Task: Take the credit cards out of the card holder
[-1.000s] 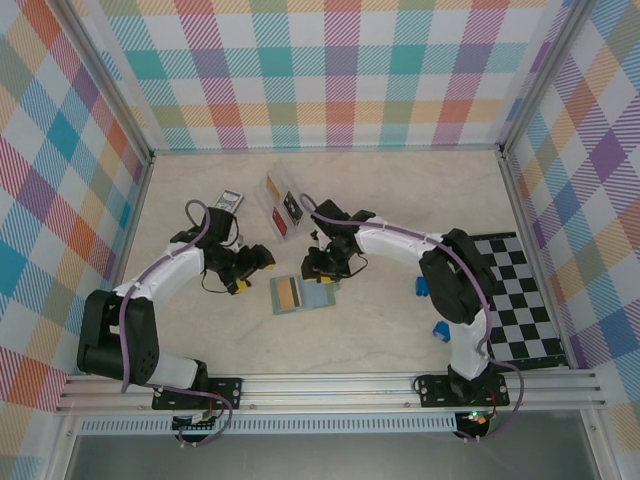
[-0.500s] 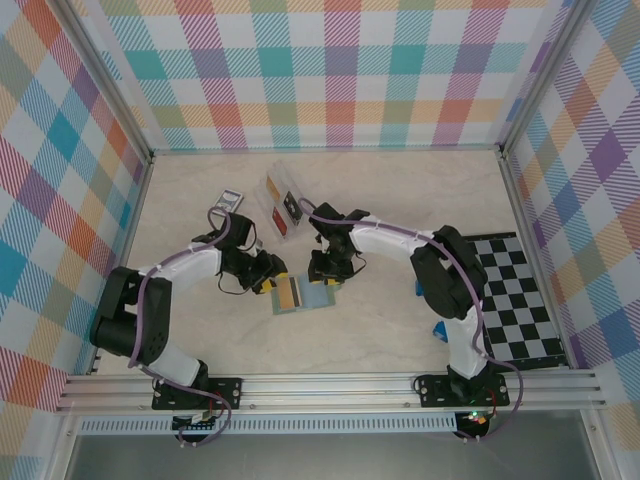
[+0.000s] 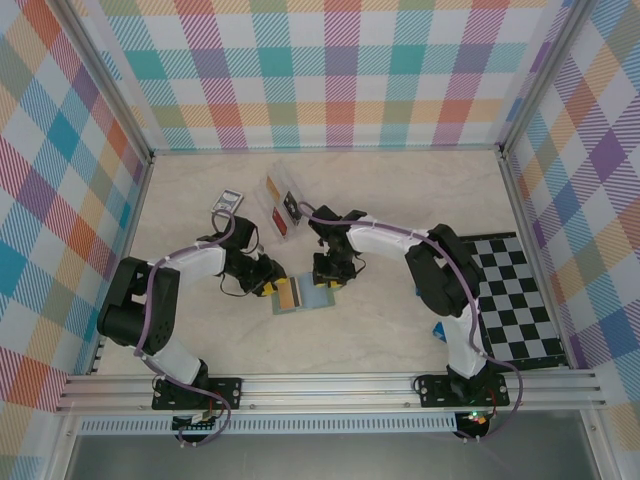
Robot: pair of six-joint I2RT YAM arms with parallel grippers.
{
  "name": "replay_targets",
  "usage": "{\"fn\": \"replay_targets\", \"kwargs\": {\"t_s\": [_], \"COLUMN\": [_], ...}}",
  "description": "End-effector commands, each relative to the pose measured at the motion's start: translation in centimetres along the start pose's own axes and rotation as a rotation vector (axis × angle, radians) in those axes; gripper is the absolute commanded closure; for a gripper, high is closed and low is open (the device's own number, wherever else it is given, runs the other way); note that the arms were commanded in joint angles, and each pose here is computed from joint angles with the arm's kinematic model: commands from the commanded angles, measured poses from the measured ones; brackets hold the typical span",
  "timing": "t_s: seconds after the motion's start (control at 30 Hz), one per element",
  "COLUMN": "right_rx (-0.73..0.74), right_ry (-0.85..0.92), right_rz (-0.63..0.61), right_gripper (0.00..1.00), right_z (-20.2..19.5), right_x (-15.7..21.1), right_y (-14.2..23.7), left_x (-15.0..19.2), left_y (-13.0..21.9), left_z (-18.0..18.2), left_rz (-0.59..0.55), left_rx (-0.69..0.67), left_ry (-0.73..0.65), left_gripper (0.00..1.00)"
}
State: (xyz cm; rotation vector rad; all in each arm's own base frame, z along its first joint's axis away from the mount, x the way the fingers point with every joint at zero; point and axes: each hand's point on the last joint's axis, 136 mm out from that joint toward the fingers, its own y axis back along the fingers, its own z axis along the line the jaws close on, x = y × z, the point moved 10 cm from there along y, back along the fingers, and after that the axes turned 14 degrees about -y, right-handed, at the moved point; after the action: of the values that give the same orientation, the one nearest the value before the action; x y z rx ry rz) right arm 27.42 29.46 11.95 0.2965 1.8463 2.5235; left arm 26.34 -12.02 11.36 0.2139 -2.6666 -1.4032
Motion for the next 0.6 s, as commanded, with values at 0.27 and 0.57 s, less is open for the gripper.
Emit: {"fn": "replay_targets", "kwargs": {"t_s": [0.27,0.57], "right_rx": [-0.203,-0.229], "right_ry": [0.07,0.08], "right_rz": [0.106,0.107], "right_gripper": [0.83,0.89], "right_z": [2.4,2.7], "right_x": [0.4,0.4], "right_y": [0.1,0.2], "left_x": [1.5,1.4], "left_y": [-1.5,-1.3], "left_z": [2.0,1.9], "left_rz": [0.072,0.071], "left_rx": [-0.091,-0.101], "left_ry": [0.015,0.002], "left_gripper": [0.72,0.73]}}
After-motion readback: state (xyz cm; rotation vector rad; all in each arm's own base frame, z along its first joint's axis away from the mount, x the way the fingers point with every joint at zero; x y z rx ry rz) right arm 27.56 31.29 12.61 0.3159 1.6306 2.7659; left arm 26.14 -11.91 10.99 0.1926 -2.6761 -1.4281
